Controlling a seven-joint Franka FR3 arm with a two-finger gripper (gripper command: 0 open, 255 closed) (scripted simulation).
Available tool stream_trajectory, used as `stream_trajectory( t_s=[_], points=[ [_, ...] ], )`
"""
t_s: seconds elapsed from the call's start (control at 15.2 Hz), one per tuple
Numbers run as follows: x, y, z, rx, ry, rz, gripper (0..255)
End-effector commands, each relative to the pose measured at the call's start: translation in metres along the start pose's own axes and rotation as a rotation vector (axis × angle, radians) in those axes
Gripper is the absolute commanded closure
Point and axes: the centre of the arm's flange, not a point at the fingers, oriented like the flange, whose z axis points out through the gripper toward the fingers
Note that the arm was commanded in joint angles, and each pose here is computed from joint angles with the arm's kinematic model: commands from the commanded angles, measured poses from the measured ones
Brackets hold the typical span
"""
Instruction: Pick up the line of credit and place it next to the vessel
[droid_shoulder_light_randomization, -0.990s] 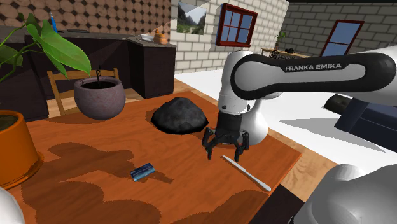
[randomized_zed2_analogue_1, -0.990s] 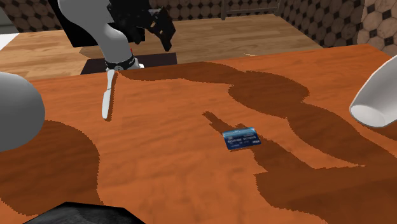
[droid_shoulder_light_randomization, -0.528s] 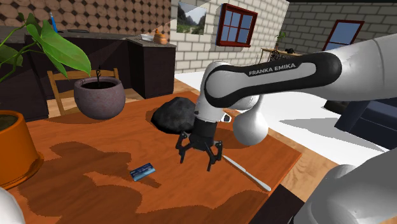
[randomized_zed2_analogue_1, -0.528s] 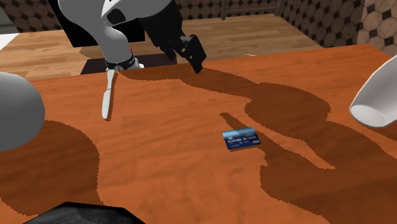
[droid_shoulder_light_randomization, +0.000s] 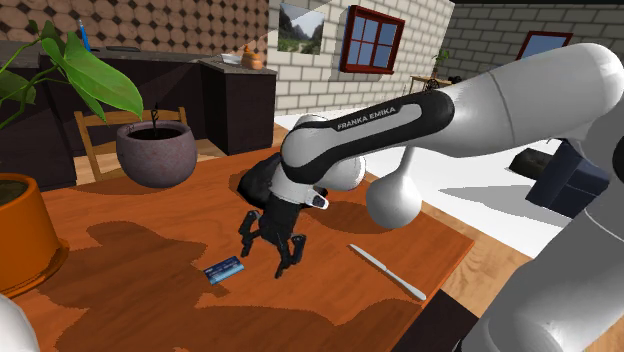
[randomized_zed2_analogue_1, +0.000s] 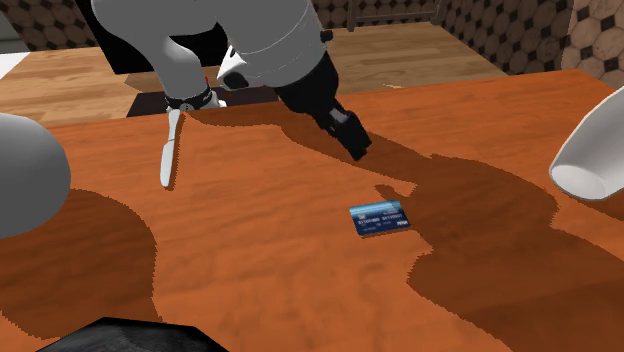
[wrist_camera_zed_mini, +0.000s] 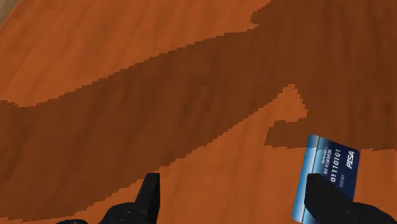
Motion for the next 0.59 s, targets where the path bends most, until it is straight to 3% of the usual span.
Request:
stream_trajectory(
  t_s=[0.0, 0.4, 0.53],
  points=[
    [0.003, -0.021, 0.008, 0.034, -0.02, 0.072, 0],
    [0.017, -0.079, 0.037, 0.127, -0.077, 0.275, 0],
    [0.019, -0.087, 0.045, 0.138, -0.084, 0.299, 0]
  ],
)
